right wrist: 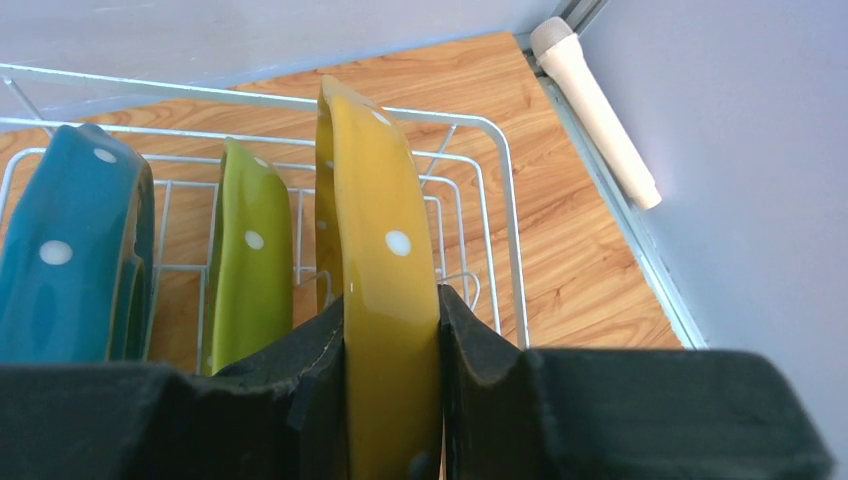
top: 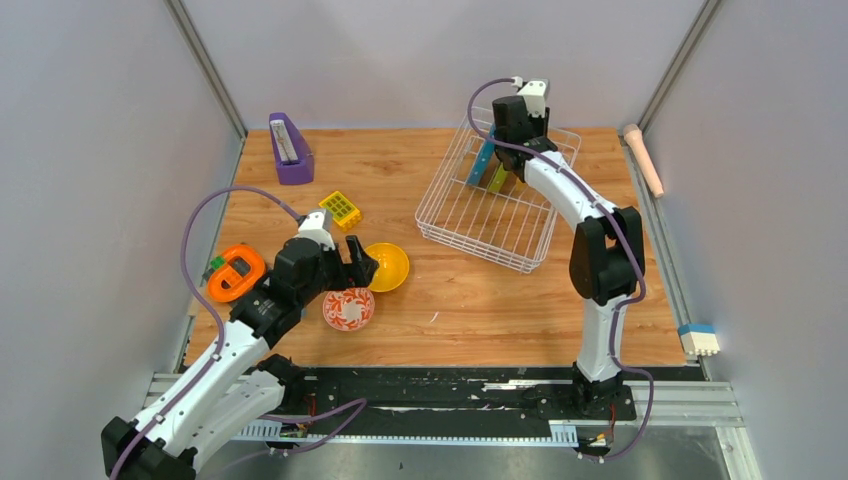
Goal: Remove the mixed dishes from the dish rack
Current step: Pick up the plate from the dish rack.
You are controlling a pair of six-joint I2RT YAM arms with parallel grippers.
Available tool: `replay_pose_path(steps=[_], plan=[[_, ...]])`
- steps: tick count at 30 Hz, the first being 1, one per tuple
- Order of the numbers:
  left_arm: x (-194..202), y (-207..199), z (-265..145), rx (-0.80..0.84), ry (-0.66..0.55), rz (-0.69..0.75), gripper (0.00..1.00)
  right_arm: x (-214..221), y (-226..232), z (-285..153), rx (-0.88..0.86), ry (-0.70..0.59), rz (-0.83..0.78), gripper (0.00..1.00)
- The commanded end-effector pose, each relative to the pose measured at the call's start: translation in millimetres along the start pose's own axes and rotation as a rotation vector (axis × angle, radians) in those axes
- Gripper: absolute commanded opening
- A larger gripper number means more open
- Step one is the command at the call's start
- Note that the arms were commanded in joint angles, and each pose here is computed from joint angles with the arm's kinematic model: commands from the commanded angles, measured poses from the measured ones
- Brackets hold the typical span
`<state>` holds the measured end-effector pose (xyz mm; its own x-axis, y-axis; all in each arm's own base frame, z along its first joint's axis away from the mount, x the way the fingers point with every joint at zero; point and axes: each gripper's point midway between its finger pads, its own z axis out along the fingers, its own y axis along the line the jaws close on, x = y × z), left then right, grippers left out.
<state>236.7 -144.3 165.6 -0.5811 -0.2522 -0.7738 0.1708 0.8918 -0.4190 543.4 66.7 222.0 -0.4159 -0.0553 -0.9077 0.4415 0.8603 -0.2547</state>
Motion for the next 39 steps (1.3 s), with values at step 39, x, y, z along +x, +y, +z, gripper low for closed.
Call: replay_pose_path(steps=[39], plan=[[-6.7,-1.1,-5.6,0.005,-0.031,-0.006,1.00,-113.7,-33.2,-14.4,0.028,-0.209,0.186,0.00]])
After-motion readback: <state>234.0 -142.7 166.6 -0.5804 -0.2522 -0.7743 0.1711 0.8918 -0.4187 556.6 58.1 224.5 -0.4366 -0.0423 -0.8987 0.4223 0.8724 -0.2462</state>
